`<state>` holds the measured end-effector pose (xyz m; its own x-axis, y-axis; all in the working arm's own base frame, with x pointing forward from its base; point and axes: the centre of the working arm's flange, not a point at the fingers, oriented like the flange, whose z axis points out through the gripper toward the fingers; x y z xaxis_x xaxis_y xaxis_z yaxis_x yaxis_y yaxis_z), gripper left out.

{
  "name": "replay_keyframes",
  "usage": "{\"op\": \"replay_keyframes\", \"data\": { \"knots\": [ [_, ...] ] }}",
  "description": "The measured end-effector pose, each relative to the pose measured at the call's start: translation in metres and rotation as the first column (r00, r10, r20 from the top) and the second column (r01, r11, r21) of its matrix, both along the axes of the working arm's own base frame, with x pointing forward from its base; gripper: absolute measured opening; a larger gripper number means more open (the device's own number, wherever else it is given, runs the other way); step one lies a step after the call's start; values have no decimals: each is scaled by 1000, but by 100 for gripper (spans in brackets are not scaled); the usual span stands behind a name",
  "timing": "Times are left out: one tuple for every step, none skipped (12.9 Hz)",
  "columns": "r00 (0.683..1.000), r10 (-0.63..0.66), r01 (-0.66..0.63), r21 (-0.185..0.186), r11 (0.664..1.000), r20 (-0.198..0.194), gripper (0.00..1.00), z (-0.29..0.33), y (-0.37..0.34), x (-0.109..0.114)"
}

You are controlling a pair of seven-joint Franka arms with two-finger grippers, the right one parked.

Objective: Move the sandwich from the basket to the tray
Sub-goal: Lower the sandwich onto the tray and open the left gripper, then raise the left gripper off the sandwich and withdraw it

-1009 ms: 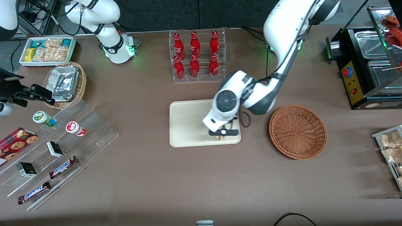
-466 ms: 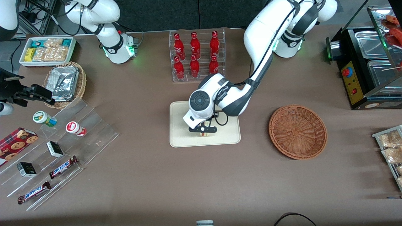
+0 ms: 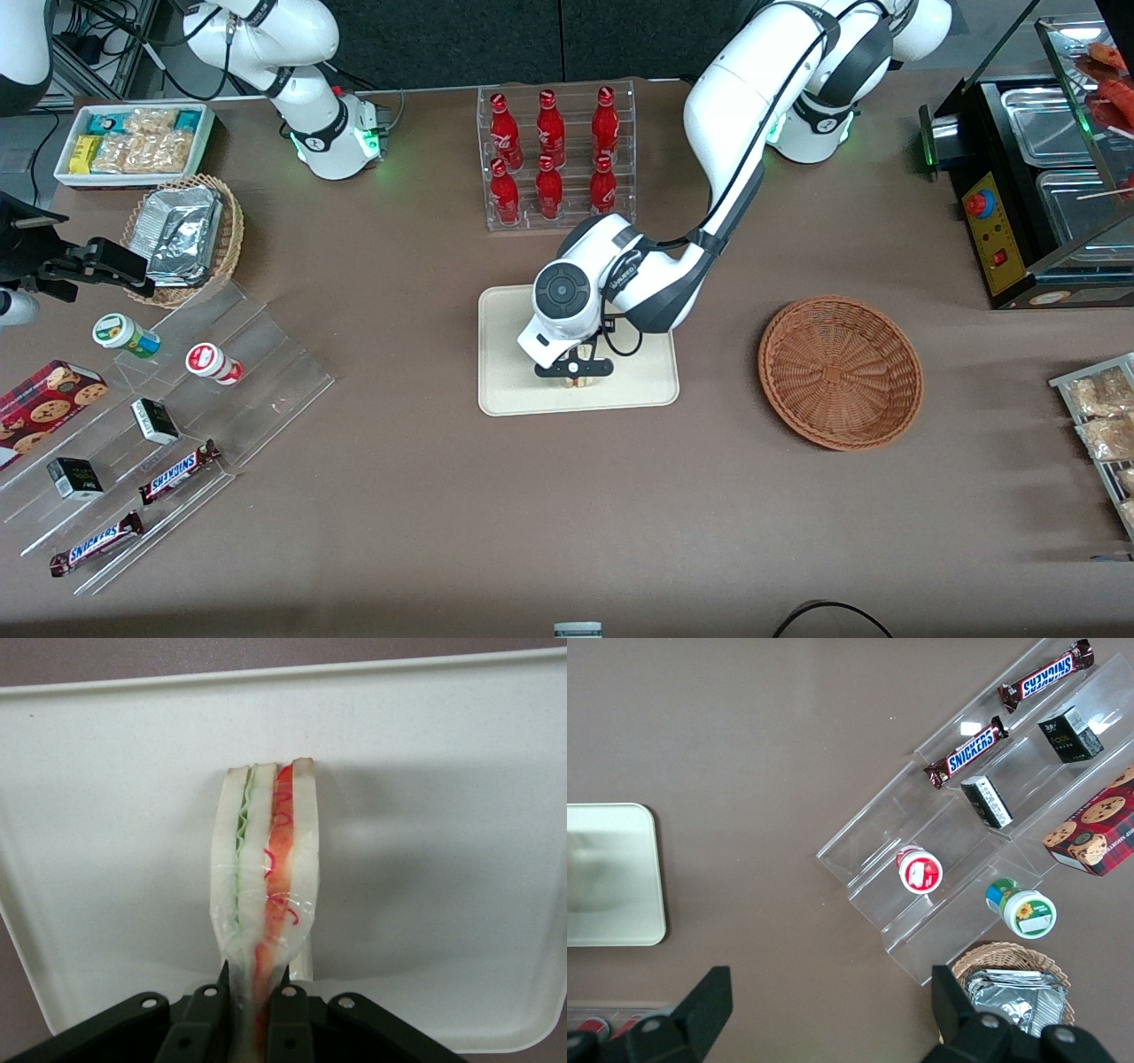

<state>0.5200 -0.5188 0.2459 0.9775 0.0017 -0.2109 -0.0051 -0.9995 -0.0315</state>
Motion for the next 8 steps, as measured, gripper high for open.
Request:
{"op": "replay_keyframes", "data": {
  "knots": [
    [1000, 0, 0, 1, 1000, -1, 21, -1, 0, 0],
    [1000, 1, -1, -3, 1000, 2, 22, -2, 0, 0],
    [1000, 3, -3, -12, 1000, 12, 28, -3, -1, 2],
    [1000, 4, -4, -16, 1000, 15, 38, -5, -2, 2],
    [1000, 4, -4, -16, 1000, 16, 48, -6, -2, 2],
    [1000, 4, -3, -18, 1000, 17, 59, -7, -2, 2],
    [1000, 4, -3, -20, 1000, 19, 68, -6, -2, 3],
    [1000, 3, -3, -22, 1000, 21, 79, -6, -3, 3]
  ]
}}
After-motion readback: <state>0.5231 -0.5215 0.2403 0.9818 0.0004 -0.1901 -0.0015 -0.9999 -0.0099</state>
